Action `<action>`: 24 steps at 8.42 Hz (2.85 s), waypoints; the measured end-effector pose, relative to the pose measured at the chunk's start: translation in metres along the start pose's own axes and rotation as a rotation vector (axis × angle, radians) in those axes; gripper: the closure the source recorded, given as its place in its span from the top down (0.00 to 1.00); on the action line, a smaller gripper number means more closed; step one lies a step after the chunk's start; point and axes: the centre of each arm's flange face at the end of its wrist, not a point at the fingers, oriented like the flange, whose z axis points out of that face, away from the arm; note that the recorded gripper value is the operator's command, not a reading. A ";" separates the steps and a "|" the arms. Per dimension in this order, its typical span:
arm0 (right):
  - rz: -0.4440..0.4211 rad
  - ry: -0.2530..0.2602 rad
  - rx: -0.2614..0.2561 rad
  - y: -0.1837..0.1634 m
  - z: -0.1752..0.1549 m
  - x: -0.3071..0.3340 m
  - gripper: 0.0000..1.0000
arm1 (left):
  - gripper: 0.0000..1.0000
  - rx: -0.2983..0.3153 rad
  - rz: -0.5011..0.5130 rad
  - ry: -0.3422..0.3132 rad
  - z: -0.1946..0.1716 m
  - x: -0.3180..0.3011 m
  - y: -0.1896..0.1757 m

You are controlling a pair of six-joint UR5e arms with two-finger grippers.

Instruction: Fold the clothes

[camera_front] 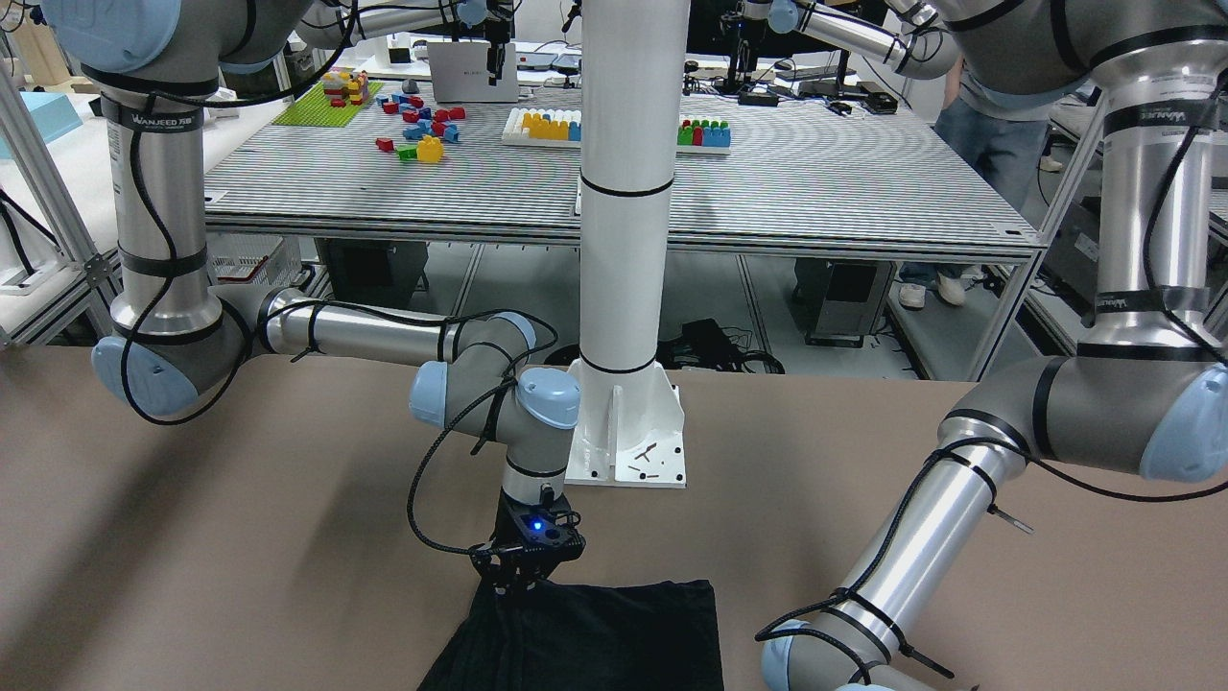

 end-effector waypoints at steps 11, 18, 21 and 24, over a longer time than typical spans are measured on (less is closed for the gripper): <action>0.223 -0.030 -0.087 0.075 -0.019 0.073 0.94 | 1.00 -0.015 -0.007 0.016 -0.001 0.013 0.020; 0.842 -0.103 -0.094 0.042 -0.043 0.085 0.75 | 1.00 -0.010 -0.026 0.040 -0.013 0.025 0.018; 1.194 -0.164 -0.054 0.049 -0.024 0.072 0.75 | 1.00 -0.037 -0.033 0.058 -0.019 0.032 0.017; 1.251 -0.143 -0.054 0.058 -0.002 0.067 0.75 | 1.00 -0.058 -0.047 0.071 -0.022 0.037 0.018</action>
